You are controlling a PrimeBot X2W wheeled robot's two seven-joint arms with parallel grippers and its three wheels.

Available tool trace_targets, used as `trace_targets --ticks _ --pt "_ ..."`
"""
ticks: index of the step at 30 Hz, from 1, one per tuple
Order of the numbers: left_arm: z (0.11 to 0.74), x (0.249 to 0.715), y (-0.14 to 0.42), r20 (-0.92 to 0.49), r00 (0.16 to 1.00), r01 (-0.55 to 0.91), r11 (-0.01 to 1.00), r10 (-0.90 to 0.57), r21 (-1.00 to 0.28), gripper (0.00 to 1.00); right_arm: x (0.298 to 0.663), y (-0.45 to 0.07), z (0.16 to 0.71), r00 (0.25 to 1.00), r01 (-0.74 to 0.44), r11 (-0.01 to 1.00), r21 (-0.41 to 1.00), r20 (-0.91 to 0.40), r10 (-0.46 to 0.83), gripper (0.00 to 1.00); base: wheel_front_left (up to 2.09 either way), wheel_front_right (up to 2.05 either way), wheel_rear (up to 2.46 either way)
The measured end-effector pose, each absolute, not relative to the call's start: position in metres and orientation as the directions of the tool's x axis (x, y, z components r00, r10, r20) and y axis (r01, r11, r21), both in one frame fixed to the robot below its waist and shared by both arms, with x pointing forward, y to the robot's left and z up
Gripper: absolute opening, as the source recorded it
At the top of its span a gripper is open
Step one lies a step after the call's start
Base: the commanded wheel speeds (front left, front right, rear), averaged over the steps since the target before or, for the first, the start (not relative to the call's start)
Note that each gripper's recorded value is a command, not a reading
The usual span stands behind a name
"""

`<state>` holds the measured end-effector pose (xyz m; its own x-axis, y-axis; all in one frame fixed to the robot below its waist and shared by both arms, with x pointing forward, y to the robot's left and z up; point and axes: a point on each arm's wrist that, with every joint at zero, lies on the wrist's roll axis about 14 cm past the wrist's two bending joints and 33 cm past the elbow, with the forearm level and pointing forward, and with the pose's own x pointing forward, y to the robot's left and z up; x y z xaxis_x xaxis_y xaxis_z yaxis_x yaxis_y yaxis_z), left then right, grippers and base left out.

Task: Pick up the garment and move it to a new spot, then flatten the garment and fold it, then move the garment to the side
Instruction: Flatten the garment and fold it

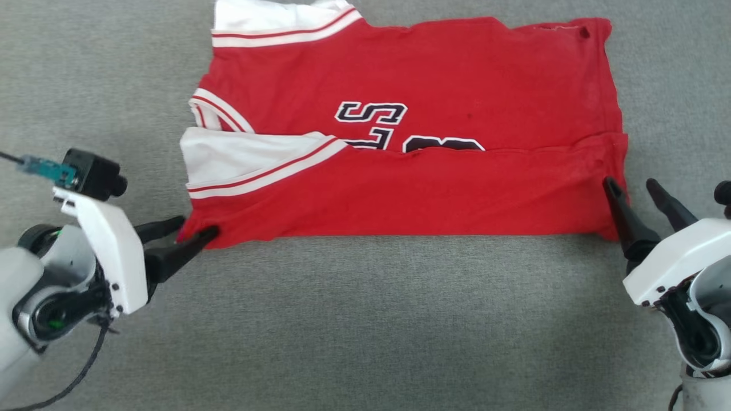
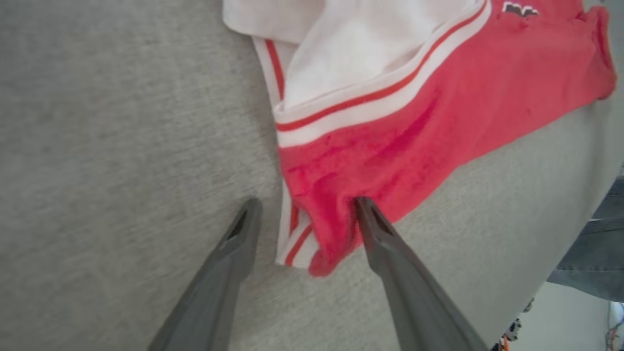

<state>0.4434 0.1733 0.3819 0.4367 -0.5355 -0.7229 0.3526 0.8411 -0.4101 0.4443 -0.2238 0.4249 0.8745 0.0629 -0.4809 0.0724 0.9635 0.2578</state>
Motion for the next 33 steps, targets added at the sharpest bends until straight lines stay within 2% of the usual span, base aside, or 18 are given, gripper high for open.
trace_targets --ticks 5,6,8,13,19,24,25,26,27,33 --pt "0.368 0.446 0.169 -0.768 0.355 0.330 0.840 -0.533 -0.430 1.00 0.441 -0.225 0.420 0.868 0.084 0.962 0.259 -0.493 0.056 1.00 0.00 0.00 0.00" --pt "0.367 0.447 0.167 -0.772 0.341 0.327 0.838 -0.537 -0.437 0.84 0.441 -0.226 0.419 0.867 0.089 0.962 0.257 -0.496 0.053 1.00 0.00 0.00 0.00" --pt "0.365 0.449 0.164 -0.774 0.326 0.313 0.834 -0.543 -0.454 0.00 0.439 -0.228 0.417 0.865 0.096 0.962 0.254 -0.500 0.046 1.00 0.00 0.00 0.00" --pt "0.363 0.453 0.160 -0.775 0.310 0.310 0.829 -0.550 -0.465 0.00 0.436 -0.232 0.414 0.836 0.070 0.978 0.196 -0.547 0.050 1.00 0.00 0.00 0.00" --pt "0.365 0.453 0.155 -0.760 0.325 0.321 0.821 -0.563 -0.472 0.00 0.423 -0.226 0.390 0.684 -0.017 0.992 0.126 -0.722 0.103 1.00 0.00 0.00 0.00" --pt "0.367 0.450 0.147 -0.731 0.346 0.315 0.807 -0.588 -0.500 0.00 0.426 -0.220 0.380 0.599 -0.061 0.992 0.111 -0.791 0.125 1.00 0.00 0.00 0.00" --pt "0.367 0.449 0.146 -0.726 0.349 0.313 0.804 -0.592 -0.505 0.00 0.427 -0.219 0.376 0.586 -0.061 0.992 0.114 -0.800 0.128 0.87 0.00 0.00 0.00" --pt "0.367 0.448 0.145 -0.724 0.351 0.310 0.803 -0.594 -0.509 0.00 0.428 -0.218 0.374 0.574 -0.065 0.991 0.114 -0.809 0.131 0.29 0.00 0.00 0.00" --pt "0.367 0.447 0.144 -0.719 0.355 0.308 0.801 -0.597 -0.513 0.00 0.428 -0.216 0.372 0.562 -0.073 0.991 0.113 -0.816 0.134 0.00 0.00 0.00 0.00" --pt "0.375 0.435 0.143 -0.698 0.383 0.303 0.796 -0.605 -0.524 0.00 0.431 -0.211 0.376 0.573 -0.077 0.988 0.132 -0.806 0.152 0.00 0.00 0.00 0.00"
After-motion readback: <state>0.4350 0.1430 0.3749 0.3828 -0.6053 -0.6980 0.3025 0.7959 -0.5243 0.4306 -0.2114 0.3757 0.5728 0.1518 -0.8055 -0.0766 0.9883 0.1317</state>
